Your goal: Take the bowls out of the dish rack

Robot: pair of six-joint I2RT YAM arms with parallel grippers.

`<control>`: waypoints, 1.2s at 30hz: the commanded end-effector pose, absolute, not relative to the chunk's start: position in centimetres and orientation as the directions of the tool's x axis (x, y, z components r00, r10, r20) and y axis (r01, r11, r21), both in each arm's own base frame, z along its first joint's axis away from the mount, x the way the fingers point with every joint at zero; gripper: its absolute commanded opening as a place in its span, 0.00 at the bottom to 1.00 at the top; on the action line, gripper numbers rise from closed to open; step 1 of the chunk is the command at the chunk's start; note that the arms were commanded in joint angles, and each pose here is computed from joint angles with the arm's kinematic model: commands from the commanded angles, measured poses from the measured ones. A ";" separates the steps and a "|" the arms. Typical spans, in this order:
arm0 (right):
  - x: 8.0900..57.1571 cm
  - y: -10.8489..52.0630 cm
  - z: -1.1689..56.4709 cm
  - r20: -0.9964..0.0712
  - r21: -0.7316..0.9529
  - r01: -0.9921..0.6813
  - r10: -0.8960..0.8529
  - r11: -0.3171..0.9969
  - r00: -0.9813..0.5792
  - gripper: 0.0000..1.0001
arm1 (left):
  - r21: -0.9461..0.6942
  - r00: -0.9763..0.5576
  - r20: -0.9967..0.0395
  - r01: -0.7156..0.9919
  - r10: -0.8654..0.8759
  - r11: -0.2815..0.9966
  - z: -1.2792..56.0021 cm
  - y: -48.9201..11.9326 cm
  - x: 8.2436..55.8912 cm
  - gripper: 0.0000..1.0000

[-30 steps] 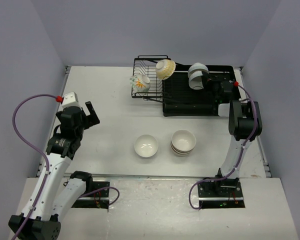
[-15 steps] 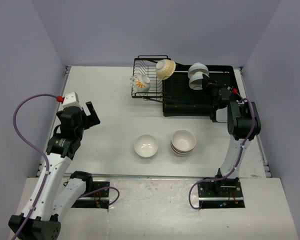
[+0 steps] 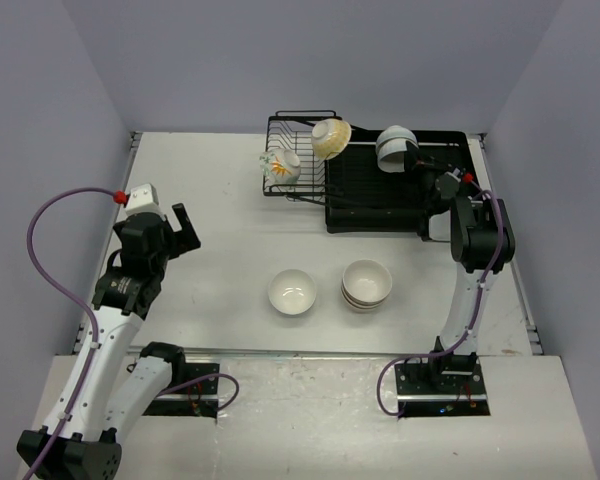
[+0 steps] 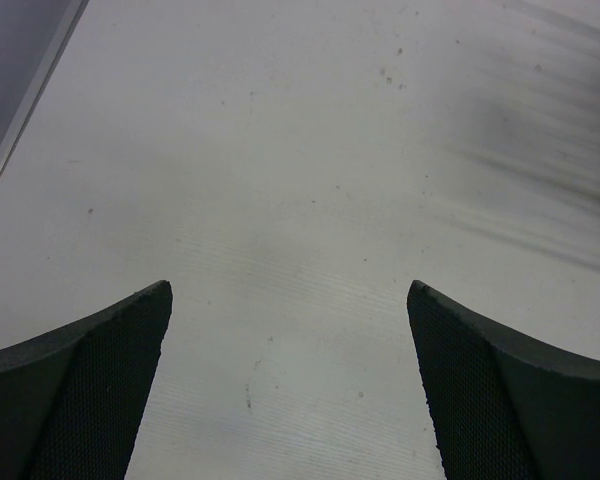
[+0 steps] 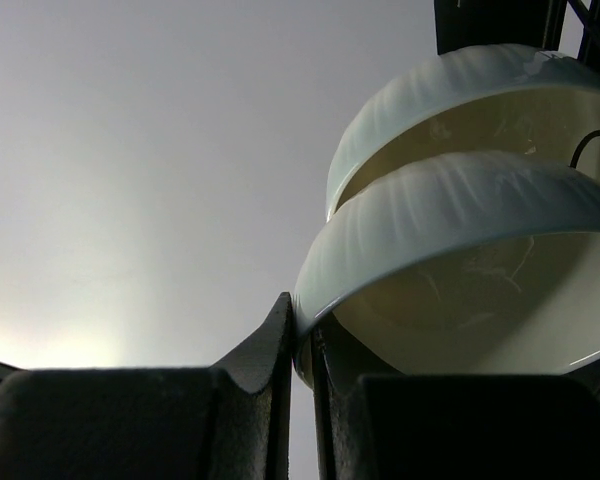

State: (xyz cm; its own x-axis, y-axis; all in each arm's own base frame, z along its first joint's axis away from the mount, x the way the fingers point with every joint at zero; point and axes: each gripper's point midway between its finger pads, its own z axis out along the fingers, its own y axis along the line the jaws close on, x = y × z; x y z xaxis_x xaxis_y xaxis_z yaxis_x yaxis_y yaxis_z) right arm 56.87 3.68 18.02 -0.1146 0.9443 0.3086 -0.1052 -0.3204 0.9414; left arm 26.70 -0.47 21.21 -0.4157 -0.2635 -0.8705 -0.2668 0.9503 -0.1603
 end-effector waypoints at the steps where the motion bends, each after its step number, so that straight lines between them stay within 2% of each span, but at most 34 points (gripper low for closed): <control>1: 54.3 3.5 26.7 0.275 0.828 -0.443 0.937 -0.344 -0.213 0.00 | -0.169 -0.381 -0.889 -0.241 -0.254 0.956 22.1 -0.6 27.3 1.00; 36: 51.3 5.1 34.7 0.233 0.744 -0.539 0.910 -0.394 -0.344 0.00 | -0.176 -0.382 -0.890 -0.212 -0.248 0.961 22.2 -1.1 27.4 1.00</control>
